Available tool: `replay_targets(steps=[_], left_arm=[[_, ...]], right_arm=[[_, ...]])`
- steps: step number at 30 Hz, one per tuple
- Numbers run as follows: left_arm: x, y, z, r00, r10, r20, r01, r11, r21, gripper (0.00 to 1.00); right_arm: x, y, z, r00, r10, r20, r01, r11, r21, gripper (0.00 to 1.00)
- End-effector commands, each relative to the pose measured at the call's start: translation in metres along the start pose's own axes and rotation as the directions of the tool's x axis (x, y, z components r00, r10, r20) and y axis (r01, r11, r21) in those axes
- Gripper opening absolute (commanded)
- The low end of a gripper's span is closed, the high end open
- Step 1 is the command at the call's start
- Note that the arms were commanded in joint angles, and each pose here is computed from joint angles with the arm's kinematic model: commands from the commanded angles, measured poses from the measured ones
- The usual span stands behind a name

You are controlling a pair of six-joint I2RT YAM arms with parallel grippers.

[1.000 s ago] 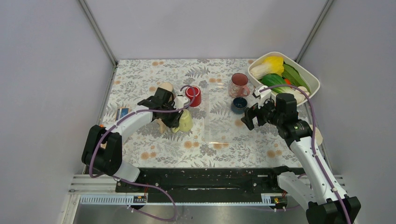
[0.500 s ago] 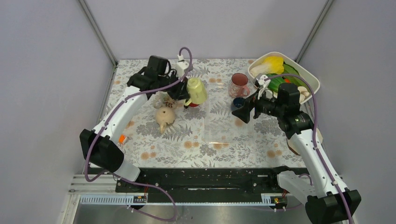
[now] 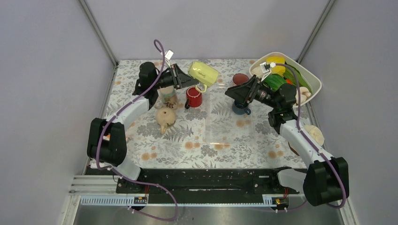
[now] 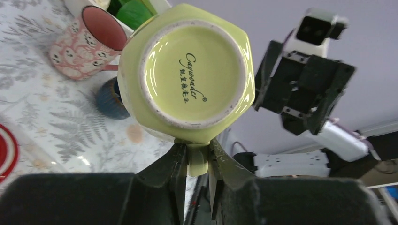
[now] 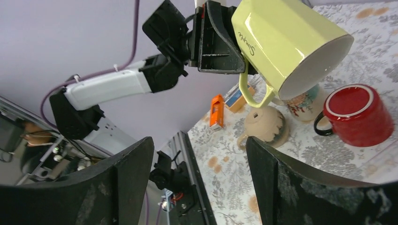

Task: Turn the mug right side up

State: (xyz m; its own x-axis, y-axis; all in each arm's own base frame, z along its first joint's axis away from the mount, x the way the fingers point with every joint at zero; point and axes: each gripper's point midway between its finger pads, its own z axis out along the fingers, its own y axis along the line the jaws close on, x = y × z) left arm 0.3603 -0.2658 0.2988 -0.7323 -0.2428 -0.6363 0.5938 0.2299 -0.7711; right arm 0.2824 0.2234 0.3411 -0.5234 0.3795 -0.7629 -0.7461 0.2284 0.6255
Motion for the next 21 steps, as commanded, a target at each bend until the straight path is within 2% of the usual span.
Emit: replay_targets(steps=[1,6,9,15,21], left_arm=[[-0.032,-0.097,-0.019,0.977,0.114,0.180,-0.166,0.938,0.305,0.00],[-0.031,-0.114,-0.031,0.960,0.084,0.266,-0.183,0.910,0.371,0.00],[-0.030,-0.120,-0.036,0.953,0.070,0.294,-0.186,0.904,0.385,0.00],[-0.022,-0.124,-0.036,0.948,0.041,0.317,-0.171,0.902,0.396,0.00],[-0.011,-0.126,-0.028,0.955,0.024,0.296,-0.153,0.894,0.421,0.00]], right_arm=[[-0.011,0.027,0.009,0.995,0.071,0.076,-0.061,0.991,-0.123,0.80],[0.011,0.024,0.028,0.996,0.087,0.007,-0.086,0.989,-0.119,0.79],[0.013,0.023,0.039,0.991,0.134,-0.005,-0.133,0.977,-0.166,0.78],[0.001,0.026,0.055,0.974,0.226,0.009,-0.216,0.939,-0.270,0.68],[0.002,0.030,0.068,0.966,0.259,0.010,-0.243,0.918,-0.313,0.64]])
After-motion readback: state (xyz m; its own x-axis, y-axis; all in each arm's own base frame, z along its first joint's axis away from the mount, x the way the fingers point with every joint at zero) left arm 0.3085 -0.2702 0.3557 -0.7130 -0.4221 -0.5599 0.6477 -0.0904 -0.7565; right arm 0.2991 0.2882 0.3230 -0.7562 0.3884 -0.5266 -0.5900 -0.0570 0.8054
